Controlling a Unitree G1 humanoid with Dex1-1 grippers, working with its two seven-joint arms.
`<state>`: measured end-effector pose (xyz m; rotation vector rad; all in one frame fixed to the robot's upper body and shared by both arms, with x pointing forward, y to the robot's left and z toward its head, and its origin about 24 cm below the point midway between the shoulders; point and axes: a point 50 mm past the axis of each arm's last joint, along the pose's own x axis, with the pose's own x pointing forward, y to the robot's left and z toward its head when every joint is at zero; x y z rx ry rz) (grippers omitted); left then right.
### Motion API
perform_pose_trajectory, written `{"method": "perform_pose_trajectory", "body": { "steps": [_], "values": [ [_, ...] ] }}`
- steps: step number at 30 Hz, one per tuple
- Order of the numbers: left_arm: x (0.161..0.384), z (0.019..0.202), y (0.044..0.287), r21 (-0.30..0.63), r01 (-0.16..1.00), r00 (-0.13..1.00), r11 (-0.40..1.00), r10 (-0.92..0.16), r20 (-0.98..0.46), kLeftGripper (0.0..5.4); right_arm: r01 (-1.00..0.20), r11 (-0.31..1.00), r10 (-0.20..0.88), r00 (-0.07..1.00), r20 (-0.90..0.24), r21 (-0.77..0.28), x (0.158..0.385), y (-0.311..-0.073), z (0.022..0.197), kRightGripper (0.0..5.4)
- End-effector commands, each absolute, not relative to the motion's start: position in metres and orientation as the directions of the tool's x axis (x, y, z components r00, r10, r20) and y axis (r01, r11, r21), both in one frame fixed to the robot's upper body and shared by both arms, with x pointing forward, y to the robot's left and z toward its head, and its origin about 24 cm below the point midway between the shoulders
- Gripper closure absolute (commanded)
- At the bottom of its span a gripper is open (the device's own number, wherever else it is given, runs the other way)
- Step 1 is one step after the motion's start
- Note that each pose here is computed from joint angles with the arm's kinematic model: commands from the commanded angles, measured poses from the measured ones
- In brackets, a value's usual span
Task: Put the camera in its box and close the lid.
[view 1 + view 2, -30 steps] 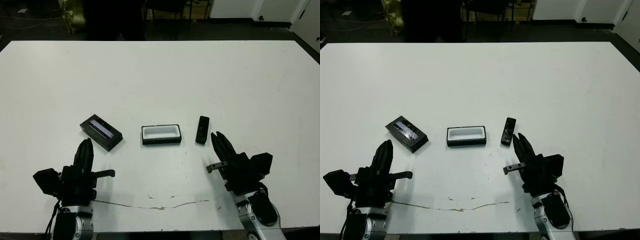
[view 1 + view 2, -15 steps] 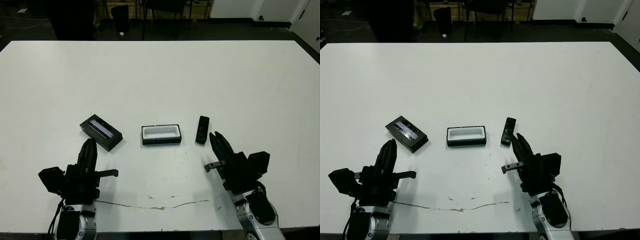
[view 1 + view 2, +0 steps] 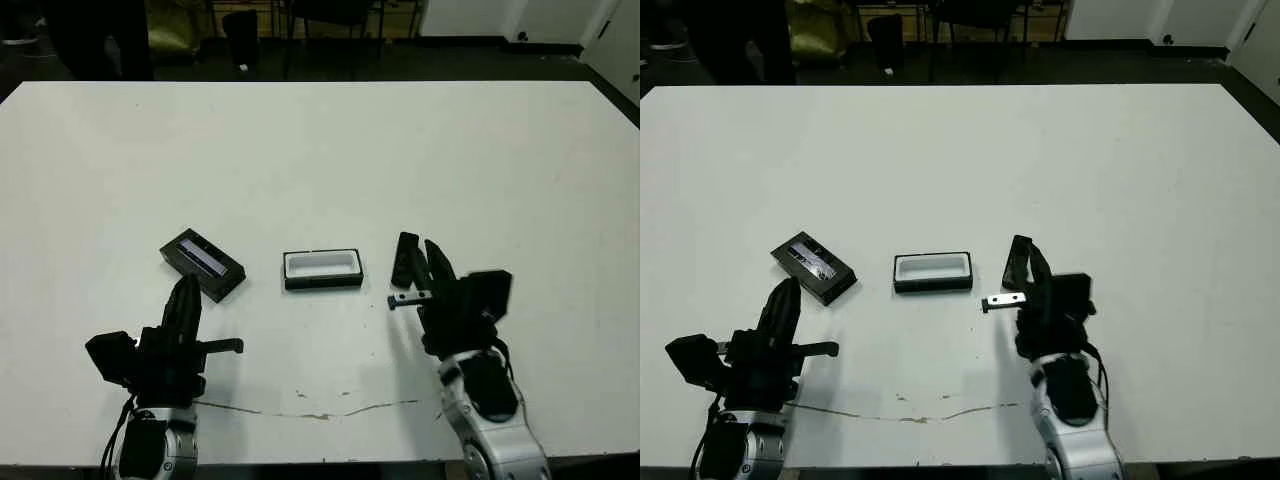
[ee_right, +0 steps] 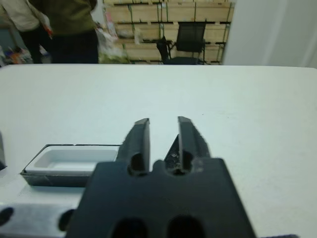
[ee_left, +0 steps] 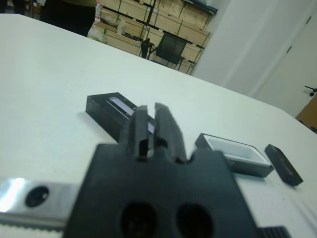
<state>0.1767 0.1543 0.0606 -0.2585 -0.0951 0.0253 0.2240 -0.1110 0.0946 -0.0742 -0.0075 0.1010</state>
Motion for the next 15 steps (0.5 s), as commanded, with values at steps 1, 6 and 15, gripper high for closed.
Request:
{"method": "perform_pose_trajectory", "body": {
  "steps": [1, 6, 15],
  "values": [
    [0.174, 0.053, 0.155, -0.252, -0.018, 0.998, 0.967, 0.031, 0.050, 5.40, -0.078, 0.991, 0.076, 0.997, -0.023, -0.113, 0.229, -0.107, 0.091, 3.75],
    [0.174, 0.053, 0.153, -0.256, -0.011, 0.999, 0.967, 0.024, 0.046, 5.40, -0.053, 0.988, 0.052, 0.999, -0.012, -0.145, 0.237, -0.100, 0.086, 2.62],
    [0.173, 0.051, 0.155, -0.243, 0.013, 0.998, 0.970, 0.002, 0.061, 5.40, -0.002, 0.997, 0.001, 1.000, -0.010, -0.077, 0.242, -0.089, 0.076, 0.59]
  ]
}}
